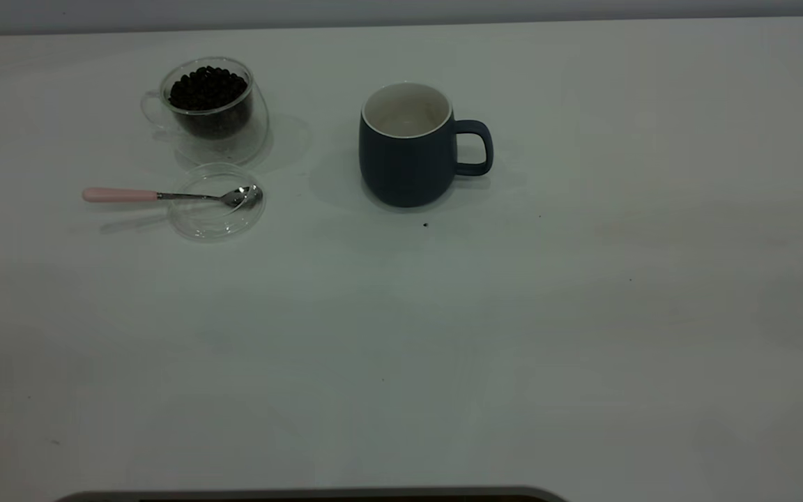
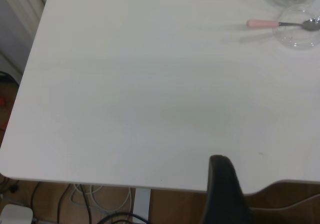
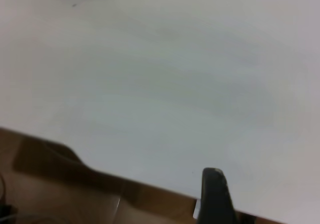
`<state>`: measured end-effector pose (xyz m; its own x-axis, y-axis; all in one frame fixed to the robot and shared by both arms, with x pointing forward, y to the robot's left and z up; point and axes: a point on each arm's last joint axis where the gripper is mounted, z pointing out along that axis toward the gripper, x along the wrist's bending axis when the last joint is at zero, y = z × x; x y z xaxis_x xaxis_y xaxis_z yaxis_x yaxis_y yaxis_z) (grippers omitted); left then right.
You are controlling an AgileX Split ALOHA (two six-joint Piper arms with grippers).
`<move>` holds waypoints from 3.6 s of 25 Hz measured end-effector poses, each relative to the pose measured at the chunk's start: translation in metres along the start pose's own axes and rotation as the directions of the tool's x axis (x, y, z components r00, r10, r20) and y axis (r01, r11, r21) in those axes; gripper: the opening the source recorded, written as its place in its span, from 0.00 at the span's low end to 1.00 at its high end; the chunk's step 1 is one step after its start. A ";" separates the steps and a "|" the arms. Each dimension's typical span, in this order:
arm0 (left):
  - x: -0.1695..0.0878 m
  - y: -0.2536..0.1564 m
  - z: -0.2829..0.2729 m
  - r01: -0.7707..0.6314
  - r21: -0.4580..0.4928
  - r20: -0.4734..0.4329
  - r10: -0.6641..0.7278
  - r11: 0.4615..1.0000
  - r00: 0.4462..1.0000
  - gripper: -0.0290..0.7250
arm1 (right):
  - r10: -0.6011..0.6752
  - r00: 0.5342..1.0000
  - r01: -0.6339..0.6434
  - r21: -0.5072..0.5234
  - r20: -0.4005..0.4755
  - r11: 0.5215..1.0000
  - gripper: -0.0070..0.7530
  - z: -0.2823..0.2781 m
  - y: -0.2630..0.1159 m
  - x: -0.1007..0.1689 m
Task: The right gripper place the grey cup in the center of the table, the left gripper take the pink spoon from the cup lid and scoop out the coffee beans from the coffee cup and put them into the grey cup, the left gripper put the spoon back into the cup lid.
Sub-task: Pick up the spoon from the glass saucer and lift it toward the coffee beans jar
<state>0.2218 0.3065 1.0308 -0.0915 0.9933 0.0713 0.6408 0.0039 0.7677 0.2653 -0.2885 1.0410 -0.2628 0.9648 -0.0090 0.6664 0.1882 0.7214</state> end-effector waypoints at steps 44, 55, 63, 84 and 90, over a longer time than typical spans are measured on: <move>0.000 0.000 0.000 0.000 -0.003 -0.001 0.000 1.000 1.000 0.75 | 0.069 0.997 -0.060 -0.218 0.035 0.974 0.73 -0.024 -0.023 0.006; -0.001 0.003 -0.002 0.012 -0.022 0.009 -0.012 1.000 1.000 0.75 | 0.069 0.997 -0.060 -0.218 0.035 0.974 0.73 -0.024 -0.023 0.006; -0.010 0.072 0.016 0.142 -0.048 0.128 -0.135 0.989 0.983 0.67 | 0.069 0.997 -0.060 -0.218 0.035 0.974 0.73 -0.024 -0.023 0.006; 0.074 0.178 0.249 0.413 0.408 -0.262 -0.329 0.814 0.907 0.66 | 0.069 0.997 -0.060 -0.217 0.035 0.974 0.73 -0.024 -0.023 0.006; 0.088 0.147 0.327 0.382 0.575 -0.090 -0.408 0.723 0.908 0.66 | 0.069 0.997 -0.060 -0.217 0.035 0.974 0.73 -0.024 -0.023 0.006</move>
<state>0.5569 0.4326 0.9420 -0.4135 0.8901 -0.1915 0.8669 0.4492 0.2162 0.2315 -0.2918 1.0414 -0.1919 0.9813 0.0165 0.5136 0.0861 0.8537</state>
